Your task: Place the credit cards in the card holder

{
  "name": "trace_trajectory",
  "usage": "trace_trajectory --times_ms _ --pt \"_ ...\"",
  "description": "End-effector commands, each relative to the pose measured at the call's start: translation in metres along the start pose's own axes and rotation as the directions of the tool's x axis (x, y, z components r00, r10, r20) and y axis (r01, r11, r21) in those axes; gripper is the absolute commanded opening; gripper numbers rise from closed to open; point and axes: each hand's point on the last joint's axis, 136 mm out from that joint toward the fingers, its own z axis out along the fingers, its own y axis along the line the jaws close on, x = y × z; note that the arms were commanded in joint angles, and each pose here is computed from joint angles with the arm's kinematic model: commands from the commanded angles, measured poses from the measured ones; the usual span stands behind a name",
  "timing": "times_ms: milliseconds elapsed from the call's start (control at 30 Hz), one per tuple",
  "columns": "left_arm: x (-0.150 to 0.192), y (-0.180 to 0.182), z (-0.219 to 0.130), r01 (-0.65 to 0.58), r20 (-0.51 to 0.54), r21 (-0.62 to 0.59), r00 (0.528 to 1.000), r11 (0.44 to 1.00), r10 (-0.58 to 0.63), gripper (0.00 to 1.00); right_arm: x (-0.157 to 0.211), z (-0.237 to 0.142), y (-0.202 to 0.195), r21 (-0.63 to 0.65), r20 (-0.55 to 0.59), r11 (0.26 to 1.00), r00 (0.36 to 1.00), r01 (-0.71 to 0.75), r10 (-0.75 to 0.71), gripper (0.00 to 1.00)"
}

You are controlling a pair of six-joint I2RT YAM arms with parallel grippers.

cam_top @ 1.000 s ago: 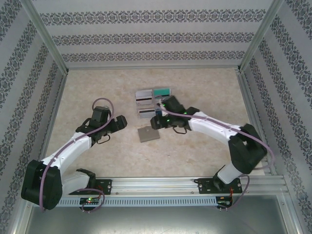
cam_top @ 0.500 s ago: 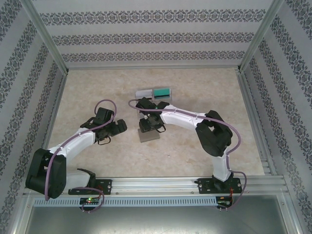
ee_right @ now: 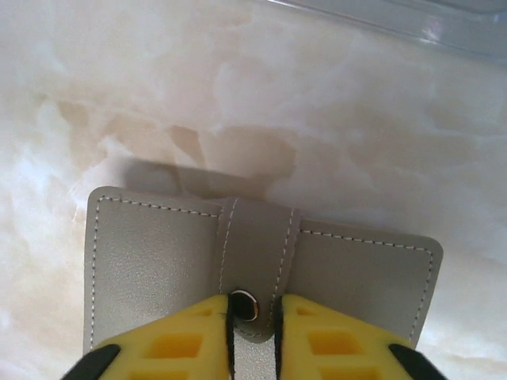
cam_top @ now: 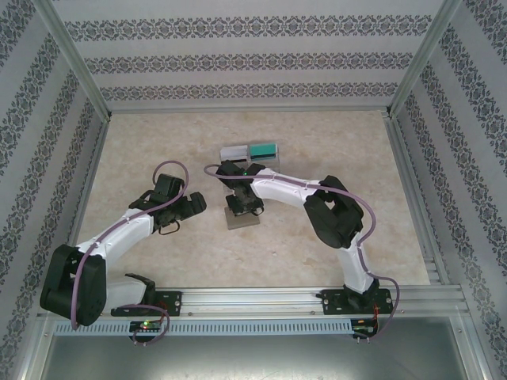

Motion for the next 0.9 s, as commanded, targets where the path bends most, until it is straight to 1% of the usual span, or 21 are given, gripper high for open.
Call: trace_trajectory --times_ms 0,33,67,100,167,233,333,400,500,567,633,667,700,767,867 --pt "-0.007 -0.005 -0.006 -0.033 0.04 0.02 0.999 0.999 0.032 0.99 0.003 -0.001 -0.01 0.031 0.008 0.999 0.999 -0.034 0.033 0.12" --pt "-0.008 -0.006 -0.007 -0.035 0.045 0.025 0.998 0.999 0.034 0.99 0.001 -0.006 -0.011 0.018 0.022 0.999 0.999 -0.046 0.046 0.09" --pt "-0.009 -0.008 -0.007 -0.037 0.048 0.034 0.998 0.999 0.036 0.99 -0.001 -0.011 -0.013 -0.001 0.039 0.998 0.997 -0.064 0.064 0.08" --pt "-0.01 -0.01 -0.007 -0.039 0.048 0.044 0.998 0.998 0.037 0.99 -0.003 -0.017 -0.013 -0.02 0.053 0.997 0.996 -0.075 0.076 0.08" --pt "-0.012 -0.019 -0.007 -0.047 0.046 0.081 0.998 0.996 0.044 0.98 -0.005 -0.03 -0.014 -0.099 0.065 0.987 0.989 -0.127 0.134 0.09" --pt "-0.014 -0.031 -0.009 -0.065 0.049 0.129 0.997 0.99 0.059 0.98 -0.009 -0.05 -0.014 -0.212 0.086 0.957 0.972 -0.196 0.218 0.09" --pt "-0.017 -0.051 -0.013 -0.105 0.067 0.194 0.993 0.975 0.094 0.98 -0.011 -0.076 -0.021 -0.334 0.1 0.9 0.94 -0.278 0.327 0.09" --pt "-0.019 -0.062 -0.015 -0.119 0.071 0.226 0.992 0.967 0.105 0.98 -0.009 -0.09 -0.027 -0.415 0.088 0.846 0.911 -0.334 0.402 0.1" --pt "-0.02 -0.083 -0.016 -0.149 0.068 0.294 0.989 0.944 0.135 0.96 0.0 -0.102 -0.04 -0.534 0.034 0.721 0.841 -0.44 0.539 0.11" --pt "-0.022 -0.096 -0.016 -0.176 0.069 0.319 0.984 0.931 0.163 0.96 0.012 -0.102 -0.053 -0.604 -0.033 0.594 0.761 -0.531 0.648 0.1" --pt "-0.022 -0.109 -0.013 -0.207 0.069 0.335 0.978 0.919 0.196 0.96 0.029 -0.096 -0.064 -0.643 -0.109 0.464 0.673 -0.609 0.731 0.1" --pt "-0.022 -0.116 -0.011 -0.221 0.067 0.343 0.975 0.913 0.211 0.95 0.038 -0.093 -0.068 -0.648 -0.138 0.418 0.638 -0.636 0.757 0.1" --pt "-0.021 -0.122 -0.01 -0.231 0.063 0.355 0.973 0.906 0.224 0.95 0.046 -0.091 -0.07 -0.642 -0.153 0.402 0.623 -0.653 0.767 0.1" --pt "-0.016 -0.138 -0.006 -0.252 0.048 0.377 0.966 0.891 0.253 0.94 0.058 -0.089 -0.074 -0.627 -0.147 0.404 0.611 -0.666 0.778 0.1" --pt "-0.006 -0.154 0.0 -0.263 0.023 0.4 0.96 0.878 0.277 0.93 0.059 -0.095 -0.082 -0.654 -0.135 0.36 0.57 -0.666 0.81 0.1"
